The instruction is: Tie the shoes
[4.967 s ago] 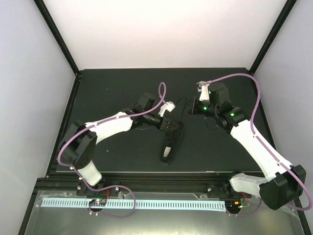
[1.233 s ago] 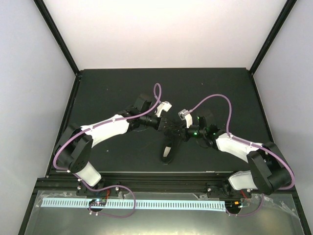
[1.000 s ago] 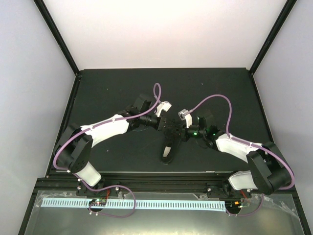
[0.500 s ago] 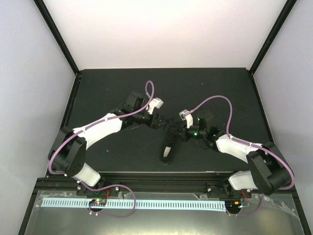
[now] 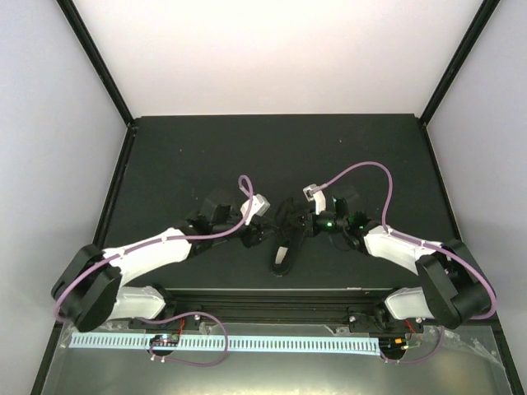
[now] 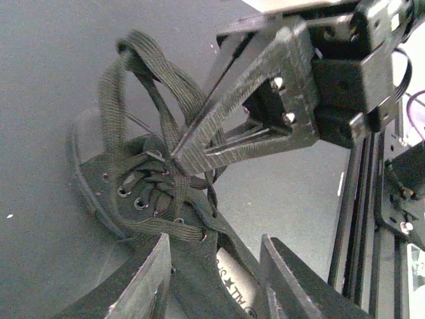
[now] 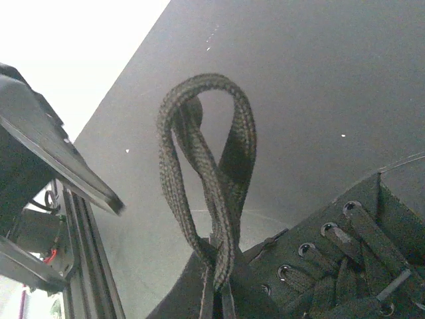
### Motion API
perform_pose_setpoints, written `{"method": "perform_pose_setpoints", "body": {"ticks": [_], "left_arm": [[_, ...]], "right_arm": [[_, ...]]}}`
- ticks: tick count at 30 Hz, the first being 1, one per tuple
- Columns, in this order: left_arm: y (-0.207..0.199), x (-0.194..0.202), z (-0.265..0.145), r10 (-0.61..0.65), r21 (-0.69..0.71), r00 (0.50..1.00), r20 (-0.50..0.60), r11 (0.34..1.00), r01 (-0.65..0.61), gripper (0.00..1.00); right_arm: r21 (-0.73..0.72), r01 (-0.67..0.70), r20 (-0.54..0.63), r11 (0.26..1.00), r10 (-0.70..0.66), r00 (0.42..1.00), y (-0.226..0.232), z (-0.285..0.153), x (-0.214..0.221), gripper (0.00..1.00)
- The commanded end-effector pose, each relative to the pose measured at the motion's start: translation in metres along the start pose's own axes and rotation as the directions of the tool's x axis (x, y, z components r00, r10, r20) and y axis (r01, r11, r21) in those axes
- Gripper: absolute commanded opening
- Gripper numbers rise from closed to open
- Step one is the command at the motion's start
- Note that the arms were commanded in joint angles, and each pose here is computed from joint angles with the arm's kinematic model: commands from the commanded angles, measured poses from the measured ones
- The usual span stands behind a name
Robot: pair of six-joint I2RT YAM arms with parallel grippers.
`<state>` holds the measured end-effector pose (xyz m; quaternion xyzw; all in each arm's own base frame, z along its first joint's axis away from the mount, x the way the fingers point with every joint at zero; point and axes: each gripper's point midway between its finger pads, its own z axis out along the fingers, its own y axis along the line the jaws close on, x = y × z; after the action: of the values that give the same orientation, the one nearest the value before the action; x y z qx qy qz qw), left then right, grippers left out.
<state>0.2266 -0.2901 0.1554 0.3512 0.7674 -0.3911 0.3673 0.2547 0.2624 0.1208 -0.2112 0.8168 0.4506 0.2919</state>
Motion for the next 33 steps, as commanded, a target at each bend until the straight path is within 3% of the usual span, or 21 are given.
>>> {"method": "perform_pose_setpoints", "body": {"ticks": [1, 15, 33], "left_arm": [[-0.011, -0.024, 0.025, 0.092, 0.039, 0.995, 0.044, 0.995, -0.094, 0.36], [0.006, -0.008, 0.060, 0.124, -0.038, 0.991, -0.039, 0.991, -0.126, 0.31], [0.023, -0.002, 0.075, 0.142, -0.124, 0.987, -0.077, 0.981, -0.151, 0.36]], "right_arm": [[-0.020, 0.002, 0.039, 1.000, -0.001, 0.999, 0.009, -0.003, -0.017, 0.02], [-0.027, 0.002, 0.037, 1.000, -0.001, 0.999, 0.011, -0.003, -0.022, 0.02], [-0.048, 0.003, 0.025, 0.999, -0.001, 1.000, 0.014, -0.001, -0.022, 0.02]]}}
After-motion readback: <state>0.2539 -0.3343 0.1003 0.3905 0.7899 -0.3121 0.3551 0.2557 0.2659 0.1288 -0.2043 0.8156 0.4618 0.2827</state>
